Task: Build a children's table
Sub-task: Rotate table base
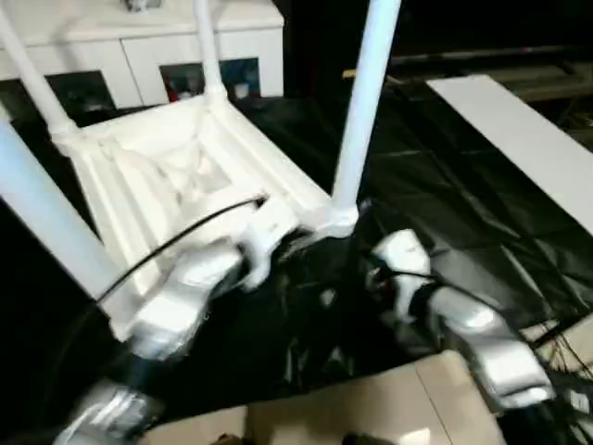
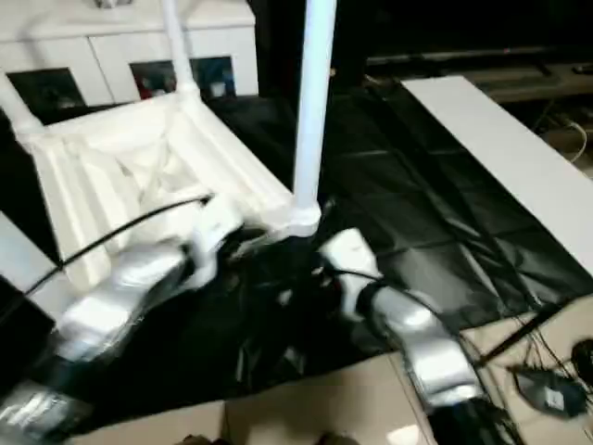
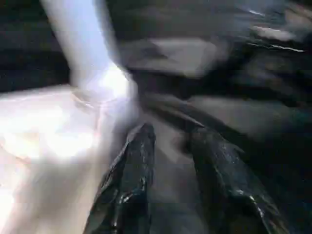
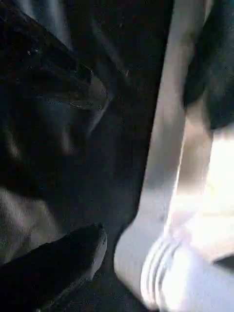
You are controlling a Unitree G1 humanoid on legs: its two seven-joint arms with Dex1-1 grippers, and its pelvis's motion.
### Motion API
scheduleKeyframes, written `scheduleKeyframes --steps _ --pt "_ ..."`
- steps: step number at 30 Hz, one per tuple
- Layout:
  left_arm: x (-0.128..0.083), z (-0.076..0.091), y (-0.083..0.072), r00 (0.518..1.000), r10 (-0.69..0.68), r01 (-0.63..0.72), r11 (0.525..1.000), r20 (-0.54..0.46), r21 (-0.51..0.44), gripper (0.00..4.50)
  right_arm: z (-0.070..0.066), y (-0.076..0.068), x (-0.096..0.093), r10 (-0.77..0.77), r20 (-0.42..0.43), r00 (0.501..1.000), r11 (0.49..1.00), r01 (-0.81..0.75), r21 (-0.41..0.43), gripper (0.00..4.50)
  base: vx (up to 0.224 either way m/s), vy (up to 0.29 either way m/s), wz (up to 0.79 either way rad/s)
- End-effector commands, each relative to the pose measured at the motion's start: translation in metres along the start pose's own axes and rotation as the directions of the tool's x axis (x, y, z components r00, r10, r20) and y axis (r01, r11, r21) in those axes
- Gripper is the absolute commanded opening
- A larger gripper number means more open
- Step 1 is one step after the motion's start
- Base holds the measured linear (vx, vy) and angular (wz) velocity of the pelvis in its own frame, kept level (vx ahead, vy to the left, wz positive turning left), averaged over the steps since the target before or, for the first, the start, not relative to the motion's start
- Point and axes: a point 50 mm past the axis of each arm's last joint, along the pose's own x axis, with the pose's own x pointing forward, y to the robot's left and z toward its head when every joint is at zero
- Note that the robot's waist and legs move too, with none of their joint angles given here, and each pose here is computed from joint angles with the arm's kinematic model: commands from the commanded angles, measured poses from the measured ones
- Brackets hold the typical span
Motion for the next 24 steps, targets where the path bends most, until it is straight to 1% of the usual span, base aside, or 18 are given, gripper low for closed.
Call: scheduleKeyframes --steps 1,2,3,4,5,7,8,9,10,11,13,15,17,19,20,21,23,24 --pt "-0.005 0.006 -0.012 0.998 -0.063 0.063 0.998 -0.003 -0.015 1.83 0.004 -0.003 0.006 0.000 0.003 1.000 1.000 0.000 0.000 4.18 0.000 0.000 0.00" --pt "-0.009 0.004 -0.016 0.997 -0.073 0.073 0.997 -0.005 -0.030 1.91 0.006 -0.005 0.010 0.000 0.003 1.000 1.000 0.000 0.005 4.18 0.000 0.000 0.00" --pt "-0.010 0.004 -0.017 0.997 -0.073 0.073 0.997 -0.004 -0.034 2.06 0.006 -0.005 0.011 0.001 0.004 1.000 1.000 -0.001 0.007 4.18 0.000 0.000 0.00" --pt "-0.015 0.002 -0.021 0.999 -0.049 0.049 0.997 -0.002 -0.052 2.06 0.008 -0.008 0.021 0.017 0.001 1.000 1.000 -0.017 0.013 4.18 0.000 0.000 0.00" --pt "-0.018 0.002 -0.022 1.000 -0.030 0.030 0.998 -0.006 -0.056 2.24 0.009 -0.009 0.024 0.028 -0.003 1.000 1.000 -0.028 0.013 4.18 0.000 0.000 0.00" --pt "-0.025 -0.004 -0.022 0.999 0.023 -0.025 0.998 -0.032 -0.066 2.24 0.013 -0.013 0.038 0.052 -0.021 0.998 0.999 -0.052 0.003 4.18 0.000 0.000 0.00" --pt "-0.028 -0.006 -0.022 0.998 0.039 -0.042 0.997 -0.044 -0.068 2.37 0.014 -0.015 0.043 0.049 -0.025 0.998 0.999 -0.049 -0.002 4.18 0.000 0.000 0.00" --pt "-0.028 -0.006 -0.022 0.998 0.040 -0.043 0.997 -0.045 -0.069 2.37 0.015 -0.015 0.044 0.049 -0.025 0.999 0.999 -0.049 0.000 4.18 0.000 0.000 0.00" --pt "-0.032 -0.008 -0.023 0.997 0.053 -0.058 0.995 -0.056 -0.076 2.53 0.017 -0.018 0.050 0.044 -0.025 0.999 0.999 -0.044 0.012 4.18 0.000 0.000 0.00" --pt "-0.035 -0.008 -0.024 0.996 0.056 -0.061 0.995 -0.069 -0.081 2.63 0.018 -0.020 0.054 0.036 -0.032 0.999 0.999 -0.036 0.001 4.18 0.000 0.000 0.00" --pt "-0.037 -0.008 -0.026 0.995 0.056 -0.063 0.994 -0.080 -0.084 2.67 0.019 -0.022 0.056 0.031 -0.037 0.999 0.999 -0.032 -0.009 4.18 0.000 0.000 0.00" --pt "-0.042 -0.008 -0.027 0.993 0.065 -0.074 0.993 -0.099 -0.092 2.98 0.020 -0.030 0.065 -0.016 -0.070 0.997 1.000 0.016 -0.001 4.18 0.000 0.000 0.00" --pt "-0.044 -0.009 -0.028 0.992 0.071 -0.082 0.992 -0.106 -0.097 3.07 0.018 -0.037 0.069 -0.053 -0.108 0.993 0.998 0.055 0.013 4.18 0.000 0.000 0.00" --pt "-0.046 -0.010 -0.029 0.990 0.074 -0.086 0.991 -0.120 -0.101 3.16 0.019 -0.049 0.071 -0.143 -0.125 0.982 0.989 0.145 0.008 4.18 0.000 0.000 0.00" --pt "-0.047 -0.011 -0.030 0.989 0.073 -0.086 0.991 -0.126 -0.102 3.30 0.022 -0.059 0.069 -0.237 -0.109 0.965 0.970 0.241 0.024 4.18 0.000 0.000 0.00" --pt "-0.048 -0.012 -0.030 0.989 0.073 -0.087 0.991 -0.130 -0.104 3.42 0.024 -0.066 0.068 -0.301 -0.092 0.949 0.951 0.306 0.037 4.18 0.000 0.000 0.00" --pt "-0.050 -0.013 -0.031 0.988 0.076 -0.091 0.990 -0.134 -0.105 3.49 0.032 -0.088 0.056 -0.531 -0.023 0.847 0.844 0.531 0.081 4.18 0.000 0.000 0.00" --pt "-0.050 -0.013 -0.032 0.988 0.078 -0.092 0.990 -0.135 -0.106 3.52 0.034 -0.094 0.053 -0.581 -0.009 0.814 0.810 0.580 0.091 4.18 0.000 0.000 0.00"
